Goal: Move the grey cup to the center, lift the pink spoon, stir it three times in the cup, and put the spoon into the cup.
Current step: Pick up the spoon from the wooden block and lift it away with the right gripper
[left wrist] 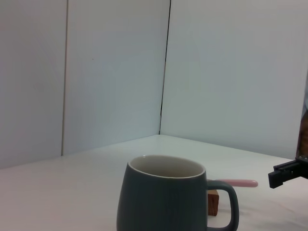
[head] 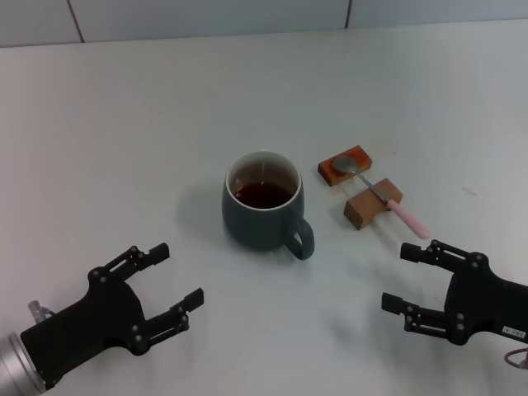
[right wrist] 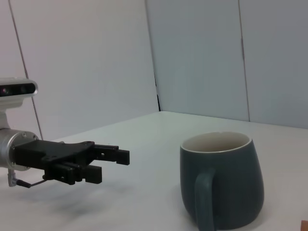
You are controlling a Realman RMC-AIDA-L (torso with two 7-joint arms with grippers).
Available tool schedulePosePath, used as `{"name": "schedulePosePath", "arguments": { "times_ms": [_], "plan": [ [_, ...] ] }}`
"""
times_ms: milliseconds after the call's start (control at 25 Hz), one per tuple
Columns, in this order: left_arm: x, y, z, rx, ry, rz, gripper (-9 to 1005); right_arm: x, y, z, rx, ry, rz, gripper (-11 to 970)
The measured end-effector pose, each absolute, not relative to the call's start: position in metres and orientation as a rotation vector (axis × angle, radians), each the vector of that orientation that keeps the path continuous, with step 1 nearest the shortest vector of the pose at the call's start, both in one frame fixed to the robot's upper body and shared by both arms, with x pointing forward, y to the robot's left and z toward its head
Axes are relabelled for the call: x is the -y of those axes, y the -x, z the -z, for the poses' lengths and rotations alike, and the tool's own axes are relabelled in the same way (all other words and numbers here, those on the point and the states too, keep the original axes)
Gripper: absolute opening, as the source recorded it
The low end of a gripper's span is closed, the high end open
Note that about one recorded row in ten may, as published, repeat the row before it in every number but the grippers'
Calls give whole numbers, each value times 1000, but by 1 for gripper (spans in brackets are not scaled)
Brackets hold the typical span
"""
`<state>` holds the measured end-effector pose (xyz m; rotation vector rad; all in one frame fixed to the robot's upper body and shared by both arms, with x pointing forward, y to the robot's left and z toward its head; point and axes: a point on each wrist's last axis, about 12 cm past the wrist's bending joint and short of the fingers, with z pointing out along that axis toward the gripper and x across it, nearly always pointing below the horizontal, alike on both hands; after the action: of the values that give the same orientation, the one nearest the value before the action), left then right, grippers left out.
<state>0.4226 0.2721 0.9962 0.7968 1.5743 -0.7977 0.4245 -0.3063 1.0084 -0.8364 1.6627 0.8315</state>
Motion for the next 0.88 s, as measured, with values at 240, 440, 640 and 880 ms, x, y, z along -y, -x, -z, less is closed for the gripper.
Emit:
{"name": "schedulePosePath", "arguments": {
  "times_ms": [240,440,640,880],
  "plan": [
    [-273,-423,-996,-1575,-793,794,806,306,-423,-1008,-1665,832,-833,792],
    [-274,-423,-997,-1571,-774,785,819,305,-420,-1013,-1665,727,-933,792],
    [-276,-423,-998,-1564,-754,778,819,306,-417,-1027,-1651,419,-1170,792],
    [-276,-423,-999,-1556,-752,782,819,312,-419,-1030,-1686,-28,-1418,791]
  ]
}}
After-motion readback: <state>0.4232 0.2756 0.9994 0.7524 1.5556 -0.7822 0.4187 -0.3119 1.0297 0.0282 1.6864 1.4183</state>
